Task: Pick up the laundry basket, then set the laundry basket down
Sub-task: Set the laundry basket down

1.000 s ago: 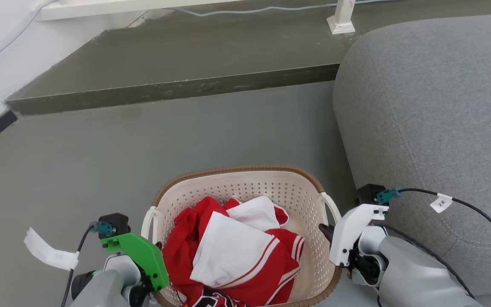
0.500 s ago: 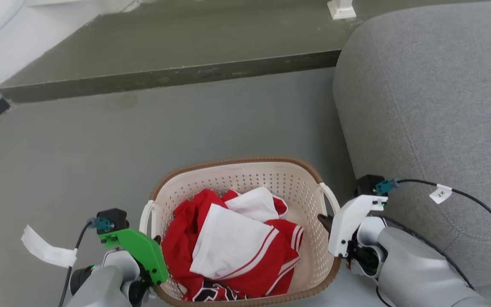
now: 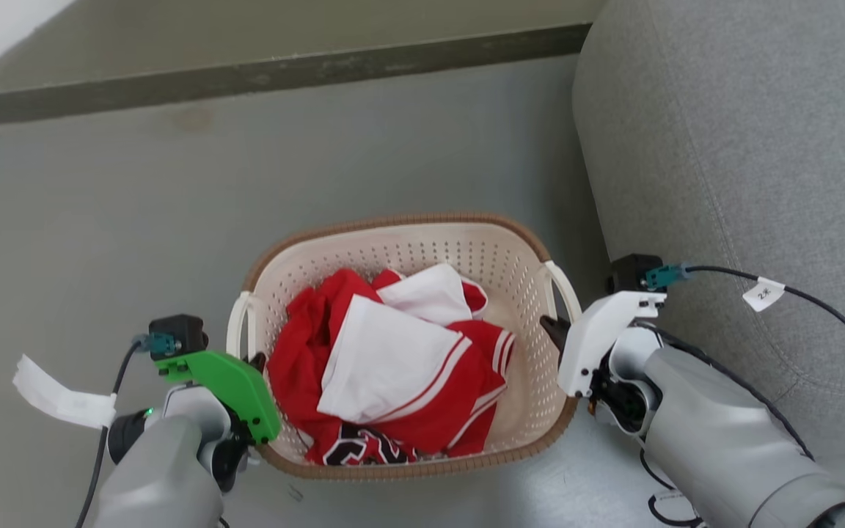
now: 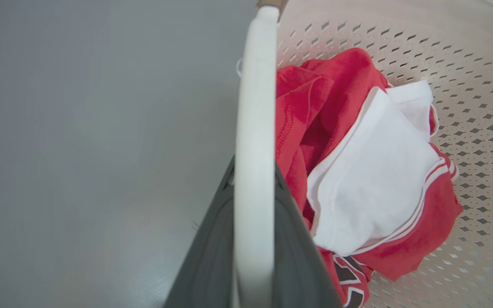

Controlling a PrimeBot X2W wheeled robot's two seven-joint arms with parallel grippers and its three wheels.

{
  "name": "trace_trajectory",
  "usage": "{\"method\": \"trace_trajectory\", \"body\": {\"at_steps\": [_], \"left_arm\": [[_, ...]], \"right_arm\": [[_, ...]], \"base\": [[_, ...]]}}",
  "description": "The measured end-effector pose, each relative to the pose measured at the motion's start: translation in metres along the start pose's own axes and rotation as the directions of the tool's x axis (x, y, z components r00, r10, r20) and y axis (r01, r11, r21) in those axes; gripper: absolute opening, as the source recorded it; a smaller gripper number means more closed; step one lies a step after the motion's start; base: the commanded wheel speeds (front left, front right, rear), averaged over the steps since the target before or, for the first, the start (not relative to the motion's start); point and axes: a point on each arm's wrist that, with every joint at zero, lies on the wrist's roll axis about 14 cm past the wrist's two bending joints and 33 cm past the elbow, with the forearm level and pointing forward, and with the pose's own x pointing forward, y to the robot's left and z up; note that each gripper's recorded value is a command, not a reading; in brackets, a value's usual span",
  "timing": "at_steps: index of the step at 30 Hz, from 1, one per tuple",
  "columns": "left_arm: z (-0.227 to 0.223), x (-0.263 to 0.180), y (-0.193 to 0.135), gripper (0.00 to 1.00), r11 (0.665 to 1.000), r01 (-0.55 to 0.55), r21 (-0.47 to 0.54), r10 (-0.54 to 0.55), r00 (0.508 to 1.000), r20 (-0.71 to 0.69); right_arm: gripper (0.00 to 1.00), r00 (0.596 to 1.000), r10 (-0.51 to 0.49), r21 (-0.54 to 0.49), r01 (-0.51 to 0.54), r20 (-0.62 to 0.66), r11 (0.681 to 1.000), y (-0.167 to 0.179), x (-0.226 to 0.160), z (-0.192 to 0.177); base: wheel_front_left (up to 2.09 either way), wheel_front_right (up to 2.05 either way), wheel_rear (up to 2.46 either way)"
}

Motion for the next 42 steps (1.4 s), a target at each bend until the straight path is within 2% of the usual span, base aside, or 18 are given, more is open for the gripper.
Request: {"method": "trace_trajectory", "body": {"at_steps": [24,42], "left_arm": [[0.020,0.061,0.016,0.00,1.000,-0.015,0.023,0.015,1.000,0.006],[0.025,0.110,0.046,0.00,0.998,-0.055,0.006,0.055,0.998,0.023]], "right_arm": [[0.00,1.000,-0.004,-0.031,0.004,0.003,1.000,-0.020,0.057,0.027],[0.00,1.000,0.012,-0.044,-0.012,-0.001,0.999,-0.034,0.113,0.037]], "base": [[0.00,0.00,0.00],[0.00,0.00,0.00]]}}
